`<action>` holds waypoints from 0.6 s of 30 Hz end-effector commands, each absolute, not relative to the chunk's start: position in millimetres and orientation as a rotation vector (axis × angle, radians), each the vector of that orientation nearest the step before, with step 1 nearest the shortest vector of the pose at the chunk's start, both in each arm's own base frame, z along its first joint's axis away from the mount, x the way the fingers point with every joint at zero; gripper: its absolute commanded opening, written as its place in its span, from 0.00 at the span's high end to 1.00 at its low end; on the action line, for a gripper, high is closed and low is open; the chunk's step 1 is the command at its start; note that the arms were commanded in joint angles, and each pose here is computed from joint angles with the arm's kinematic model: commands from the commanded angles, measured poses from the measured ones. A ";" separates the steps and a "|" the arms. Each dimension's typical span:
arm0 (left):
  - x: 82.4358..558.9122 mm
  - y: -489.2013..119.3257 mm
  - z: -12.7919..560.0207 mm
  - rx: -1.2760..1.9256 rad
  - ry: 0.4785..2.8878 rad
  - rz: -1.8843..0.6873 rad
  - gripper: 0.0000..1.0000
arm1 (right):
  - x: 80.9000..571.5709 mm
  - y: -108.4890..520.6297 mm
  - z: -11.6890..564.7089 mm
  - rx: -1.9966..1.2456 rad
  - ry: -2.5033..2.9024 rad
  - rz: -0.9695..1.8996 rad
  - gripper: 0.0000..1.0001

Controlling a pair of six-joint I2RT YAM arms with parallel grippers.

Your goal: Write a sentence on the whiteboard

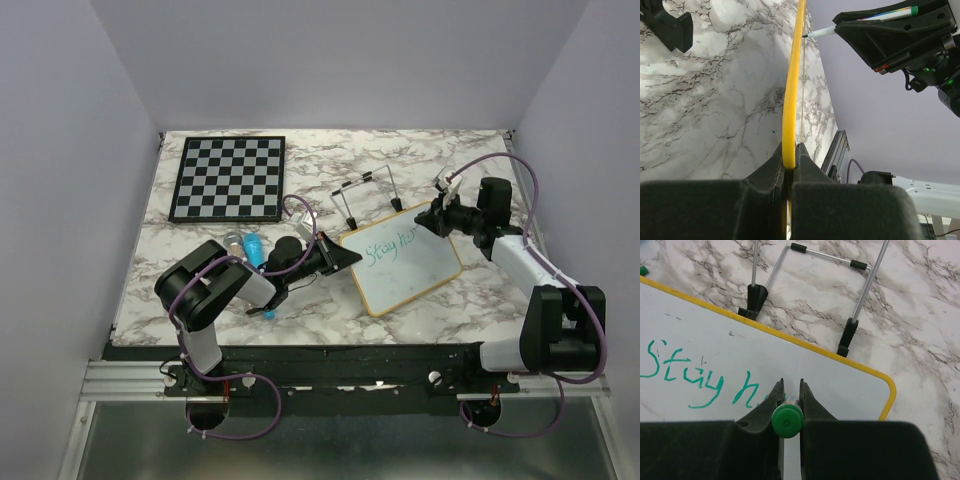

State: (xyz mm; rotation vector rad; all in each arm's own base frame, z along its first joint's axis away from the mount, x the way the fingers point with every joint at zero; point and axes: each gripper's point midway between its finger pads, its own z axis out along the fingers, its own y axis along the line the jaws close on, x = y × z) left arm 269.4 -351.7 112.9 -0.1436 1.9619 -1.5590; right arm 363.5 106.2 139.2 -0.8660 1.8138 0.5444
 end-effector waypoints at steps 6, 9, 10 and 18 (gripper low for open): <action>266.5 -356.3 126.3 -0.066 1.896 -1.598 1.00 | 352.7 102.1 128.7 -0.914 1.849 0.538 0.99; 265.7 -356.1 126.1 -0.064 1.895 -1.597 1.00 | 345.3 102.2 125.3 -0.928 1.857 0.543 0.99; 265.7 -356.4 126.1 -0.063 1.896 -1.598 1.00 | 343.9 102.1 125.4 -0.931 1.856 0.541 0.99; 266.1 -355.9 125.6 -0.066 1.896 -1.598 1.00 | 322.9 105.6 117.0 -0.967 1.880 0.589 1.00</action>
